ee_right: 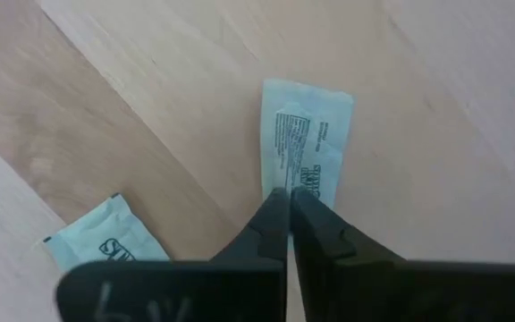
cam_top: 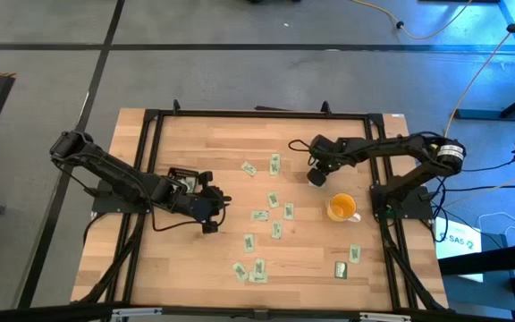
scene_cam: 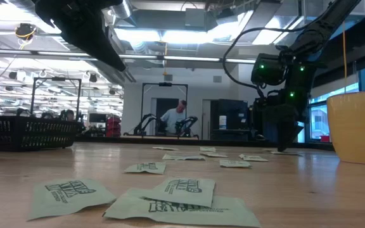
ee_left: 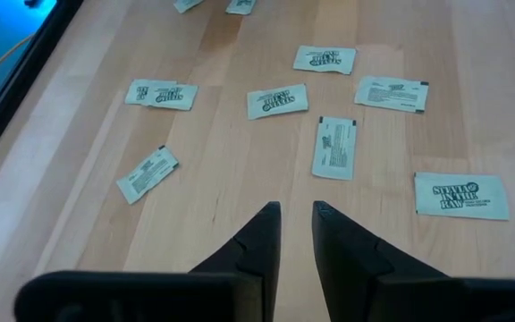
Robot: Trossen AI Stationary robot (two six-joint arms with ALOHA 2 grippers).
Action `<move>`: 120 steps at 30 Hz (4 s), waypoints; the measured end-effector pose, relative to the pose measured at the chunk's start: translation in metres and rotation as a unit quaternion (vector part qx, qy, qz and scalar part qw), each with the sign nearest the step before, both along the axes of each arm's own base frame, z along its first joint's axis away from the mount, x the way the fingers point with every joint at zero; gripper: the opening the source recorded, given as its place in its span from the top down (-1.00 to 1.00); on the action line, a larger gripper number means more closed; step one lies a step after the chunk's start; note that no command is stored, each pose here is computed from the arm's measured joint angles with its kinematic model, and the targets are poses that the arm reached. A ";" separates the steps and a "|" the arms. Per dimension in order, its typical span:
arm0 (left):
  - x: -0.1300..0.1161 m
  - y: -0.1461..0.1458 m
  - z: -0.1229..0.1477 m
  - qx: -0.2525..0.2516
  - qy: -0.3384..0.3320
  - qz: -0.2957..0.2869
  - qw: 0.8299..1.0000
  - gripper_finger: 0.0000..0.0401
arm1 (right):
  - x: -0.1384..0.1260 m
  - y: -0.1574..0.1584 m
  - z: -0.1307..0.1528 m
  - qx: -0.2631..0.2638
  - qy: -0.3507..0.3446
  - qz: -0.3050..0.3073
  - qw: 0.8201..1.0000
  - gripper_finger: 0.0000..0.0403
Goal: Pick and place Stevia / Truvia into bins
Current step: Put the stevia packet into the black bin
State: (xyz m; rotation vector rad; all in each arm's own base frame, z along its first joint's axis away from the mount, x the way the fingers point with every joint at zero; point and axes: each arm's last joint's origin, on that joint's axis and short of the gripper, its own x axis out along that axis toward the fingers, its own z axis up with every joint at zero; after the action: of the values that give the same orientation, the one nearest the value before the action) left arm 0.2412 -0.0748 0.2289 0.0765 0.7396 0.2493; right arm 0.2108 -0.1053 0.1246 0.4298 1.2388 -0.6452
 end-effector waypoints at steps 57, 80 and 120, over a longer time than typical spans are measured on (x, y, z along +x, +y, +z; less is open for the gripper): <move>0.079 0.018 0.008 0.043 -0.254 -0.220 0.941 0.39 | 0.100 0.103 0.091 0.194 -0.505 0.433 0.721 0.99; 0.076 0.020 -0.002 0.054 -0.198 -0.209 0.956 0.99 | 0.095 0.087 0.080 0.198 -0.465 0.405 0.762 0.55; -0.061 0.056 -0.018 0.008 0.229 0.329 0.916 0.98 | 0.061 0.024 0.041 0.096 -0.257 0.209 0.939 0.43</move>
State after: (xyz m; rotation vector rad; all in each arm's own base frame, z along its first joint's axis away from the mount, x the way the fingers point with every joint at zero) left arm 0.1797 -0.0190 0.2114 -0.1086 1.2199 0.9035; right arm 0.2721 -0.0811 0.1659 0.4435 0.8508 -0.0328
